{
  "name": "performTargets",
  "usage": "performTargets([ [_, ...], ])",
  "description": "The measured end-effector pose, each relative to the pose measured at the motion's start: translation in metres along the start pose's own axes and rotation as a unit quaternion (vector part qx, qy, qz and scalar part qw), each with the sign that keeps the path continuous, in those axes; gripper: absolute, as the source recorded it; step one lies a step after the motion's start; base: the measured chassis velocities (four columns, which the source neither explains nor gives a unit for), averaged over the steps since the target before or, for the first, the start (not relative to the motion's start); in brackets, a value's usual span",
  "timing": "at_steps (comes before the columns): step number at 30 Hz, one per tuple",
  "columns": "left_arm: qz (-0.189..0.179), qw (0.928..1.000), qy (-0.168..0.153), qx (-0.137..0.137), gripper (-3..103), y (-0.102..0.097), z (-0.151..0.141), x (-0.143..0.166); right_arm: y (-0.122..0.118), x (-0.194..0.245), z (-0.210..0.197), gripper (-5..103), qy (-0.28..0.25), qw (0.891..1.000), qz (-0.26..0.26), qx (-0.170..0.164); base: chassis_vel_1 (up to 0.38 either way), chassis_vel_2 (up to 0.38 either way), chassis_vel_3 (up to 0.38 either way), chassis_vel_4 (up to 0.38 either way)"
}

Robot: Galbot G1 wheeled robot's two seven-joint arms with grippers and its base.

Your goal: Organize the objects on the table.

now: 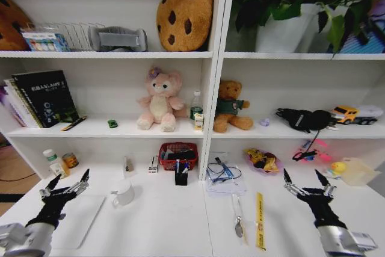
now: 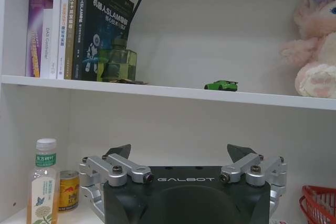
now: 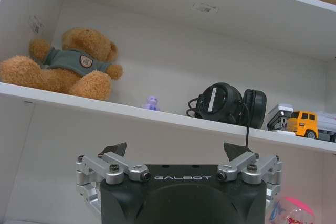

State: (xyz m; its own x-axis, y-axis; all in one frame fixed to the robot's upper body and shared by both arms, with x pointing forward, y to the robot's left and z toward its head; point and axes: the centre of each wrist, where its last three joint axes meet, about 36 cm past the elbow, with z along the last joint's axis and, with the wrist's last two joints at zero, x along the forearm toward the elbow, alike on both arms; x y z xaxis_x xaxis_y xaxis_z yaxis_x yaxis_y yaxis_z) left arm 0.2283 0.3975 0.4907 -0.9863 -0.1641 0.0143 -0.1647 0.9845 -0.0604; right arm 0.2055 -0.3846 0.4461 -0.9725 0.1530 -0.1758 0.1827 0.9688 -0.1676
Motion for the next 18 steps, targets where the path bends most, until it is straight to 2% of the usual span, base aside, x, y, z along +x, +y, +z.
performTargets([
  [9,0.0,1.0,0.0,0.0,100,0.0,0.0,0.0,0.0073,0.0103,0.0058,100,0.002,1.0,0.02,-0.004,0.0,0.0,0.0,0.0],
  [18,0.0,1.0,0.0,0.0,100,0.0,0.0,0.0,0.006,0.01,0.0078,100,0.006,1.0,0.019,0.003,0.0,0.0,0.0,0.0],
])
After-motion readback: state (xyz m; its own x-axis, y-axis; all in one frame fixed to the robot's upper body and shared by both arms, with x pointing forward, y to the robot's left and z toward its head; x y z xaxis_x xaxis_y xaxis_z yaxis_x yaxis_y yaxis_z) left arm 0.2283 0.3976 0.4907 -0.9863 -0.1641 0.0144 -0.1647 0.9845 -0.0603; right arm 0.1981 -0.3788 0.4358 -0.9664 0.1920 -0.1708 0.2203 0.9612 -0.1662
